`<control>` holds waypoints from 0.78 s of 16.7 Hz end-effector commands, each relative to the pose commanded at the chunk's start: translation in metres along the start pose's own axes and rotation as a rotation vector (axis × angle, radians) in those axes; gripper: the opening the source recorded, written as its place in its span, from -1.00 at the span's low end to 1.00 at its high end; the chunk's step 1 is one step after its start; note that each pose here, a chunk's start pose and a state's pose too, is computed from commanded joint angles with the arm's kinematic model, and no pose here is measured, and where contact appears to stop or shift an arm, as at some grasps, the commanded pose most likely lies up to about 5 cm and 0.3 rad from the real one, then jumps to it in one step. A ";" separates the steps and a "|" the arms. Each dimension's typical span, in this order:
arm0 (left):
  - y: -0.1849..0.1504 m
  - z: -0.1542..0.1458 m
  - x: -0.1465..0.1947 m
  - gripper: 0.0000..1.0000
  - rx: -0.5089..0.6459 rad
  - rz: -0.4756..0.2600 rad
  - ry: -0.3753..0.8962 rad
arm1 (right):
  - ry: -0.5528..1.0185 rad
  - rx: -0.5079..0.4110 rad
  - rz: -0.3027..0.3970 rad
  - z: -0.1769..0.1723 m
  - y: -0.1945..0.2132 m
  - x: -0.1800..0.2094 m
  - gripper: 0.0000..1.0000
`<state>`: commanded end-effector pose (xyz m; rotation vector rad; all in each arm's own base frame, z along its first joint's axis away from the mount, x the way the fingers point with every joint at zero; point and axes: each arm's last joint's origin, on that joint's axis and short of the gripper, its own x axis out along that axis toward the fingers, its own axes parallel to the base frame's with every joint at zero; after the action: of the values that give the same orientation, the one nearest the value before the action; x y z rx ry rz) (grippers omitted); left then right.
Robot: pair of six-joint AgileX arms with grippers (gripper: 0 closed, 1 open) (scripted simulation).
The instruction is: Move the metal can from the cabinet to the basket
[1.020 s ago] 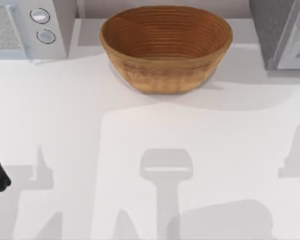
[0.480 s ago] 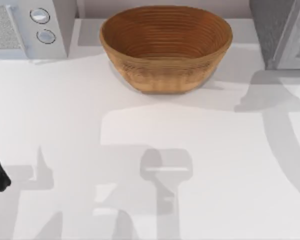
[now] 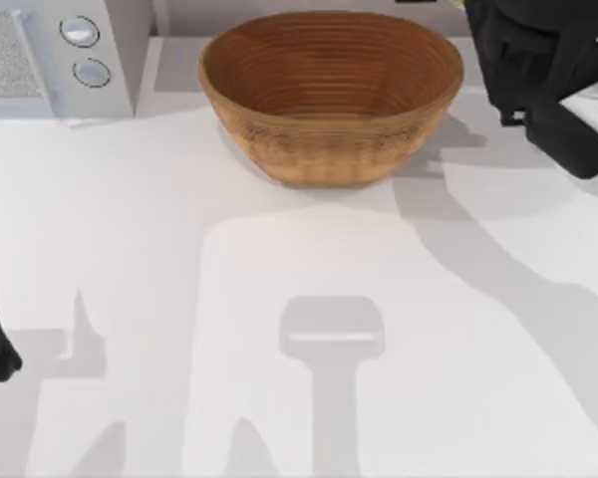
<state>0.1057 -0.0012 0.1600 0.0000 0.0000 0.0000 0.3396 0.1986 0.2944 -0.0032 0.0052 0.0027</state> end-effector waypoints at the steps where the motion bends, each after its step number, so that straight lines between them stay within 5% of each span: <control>1: 0.000 0.000 0.000 1.00 0.000 0.000 0.000 | -0.004 0.005 0.001 -0.006 0.017 0.009 -1.00; 7: 0.000 0.000 0.000 1.00 0.000 0.000 0.000 | -0.006 0.009 0.003 -0.052 0.090 0.038 -1.00; 13: 0.000 0.000 0.000 1.00 0.000 0.000 0.000 | -0.001 0.004 0.001 -0.062 0.101 0.040 -1.00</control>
<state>0.1057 -0.0012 0.1600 0.0000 0.0000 0.0000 0.3795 0.2991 0.2318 0.0005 0.0041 0.0036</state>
